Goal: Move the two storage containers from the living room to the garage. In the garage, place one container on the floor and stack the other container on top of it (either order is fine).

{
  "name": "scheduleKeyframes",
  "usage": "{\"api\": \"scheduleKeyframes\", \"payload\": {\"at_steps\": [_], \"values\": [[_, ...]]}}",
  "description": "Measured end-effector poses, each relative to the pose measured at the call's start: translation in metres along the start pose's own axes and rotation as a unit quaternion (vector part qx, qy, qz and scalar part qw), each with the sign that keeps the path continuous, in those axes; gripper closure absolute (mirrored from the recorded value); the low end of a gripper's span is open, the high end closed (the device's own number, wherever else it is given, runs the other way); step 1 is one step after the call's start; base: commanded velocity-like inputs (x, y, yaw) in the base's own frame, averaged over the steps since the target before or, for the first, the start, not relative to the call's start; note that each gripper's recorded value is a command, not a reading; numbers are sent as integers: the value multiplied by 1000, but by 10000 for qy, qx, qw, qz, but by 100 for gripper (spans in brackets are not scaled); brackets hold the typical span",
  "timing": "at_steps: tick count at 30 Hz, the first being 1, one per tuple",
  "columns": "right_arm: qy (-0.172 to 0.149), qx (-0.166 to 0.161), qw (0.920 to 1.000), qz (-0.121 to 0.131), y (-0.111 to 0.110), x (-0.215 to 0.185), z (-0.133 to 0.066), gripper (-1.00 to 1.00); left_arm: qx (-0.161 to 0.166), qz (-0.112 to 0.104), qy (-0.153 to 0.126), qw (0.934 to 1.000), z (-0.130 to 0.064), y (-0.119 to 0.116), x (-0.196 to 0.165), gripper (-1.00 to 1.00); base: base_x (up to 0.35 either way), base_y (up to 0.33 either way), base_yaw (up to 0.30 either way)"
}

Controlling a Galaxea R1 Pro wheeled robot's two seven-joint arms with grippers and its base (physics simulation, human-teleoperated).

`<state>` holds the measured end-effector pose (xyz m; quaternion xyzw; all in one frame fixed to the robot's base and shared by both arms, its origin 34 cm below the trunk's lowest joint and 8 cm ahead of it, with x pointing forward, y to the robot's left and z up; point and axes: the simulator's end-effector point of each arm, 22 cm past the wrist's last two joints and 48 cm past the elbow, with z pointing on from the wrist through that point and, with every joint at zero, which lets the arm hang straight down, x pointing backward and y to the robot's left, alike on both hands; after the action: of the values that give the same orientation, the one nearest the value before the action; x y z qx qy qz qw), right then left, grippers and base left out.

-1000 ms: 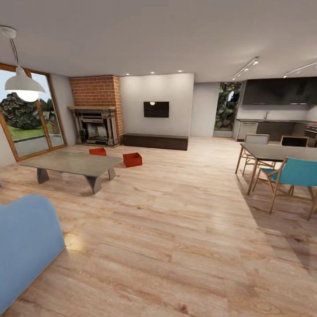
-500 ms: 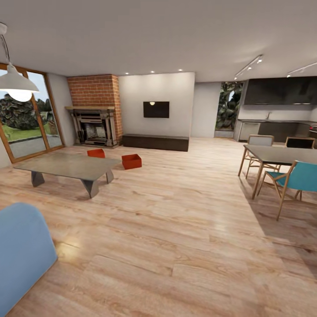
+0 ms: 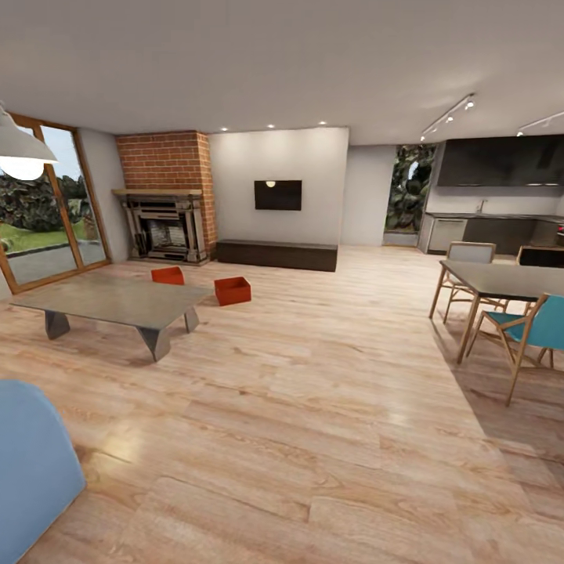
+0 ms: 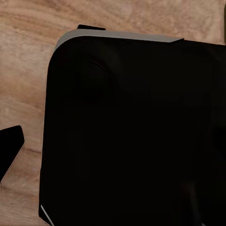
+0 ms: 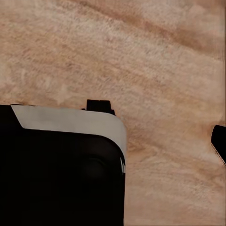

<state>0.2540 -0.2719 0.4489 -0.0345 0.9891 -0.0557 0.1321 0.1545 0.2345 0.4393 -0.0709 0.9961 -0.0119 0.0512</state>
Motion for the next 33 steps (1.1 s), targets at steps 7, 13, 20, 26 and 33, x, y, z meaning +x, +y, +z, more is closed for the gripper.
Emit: {"api": "scheduleKeyframes", "payload": {"at_steps": [7, 13, 20, 26, 33], "values": [[-6, 9, 10000, 40, -1, 0, 0, -100, -3, -3, -7, 10000, 0, 0, 0, -100, 322, 0, -11], [-5, 4, 10000, 59, 1, 0, 0, -100, -9, -2, -18, 10000, 0, 1, -1, -100, 322, 0, -43], [3, 19, 10000, 63, -1, 0, 0, -100, -6, 3, -20, 10000, 0, 1, -1, -100, 322, 0, -2], [3, 24, 10000, 58, -2, 0, 0, -100, -11, -4, -23, 10000, 0, 1, -1, -100, 322, 0, 0], [3, 28, 10000, 53, -3, 0, 0, -100, -19, -23, -37, 10000, 0, 2, -2, -100, 322, 0, 0]]}}
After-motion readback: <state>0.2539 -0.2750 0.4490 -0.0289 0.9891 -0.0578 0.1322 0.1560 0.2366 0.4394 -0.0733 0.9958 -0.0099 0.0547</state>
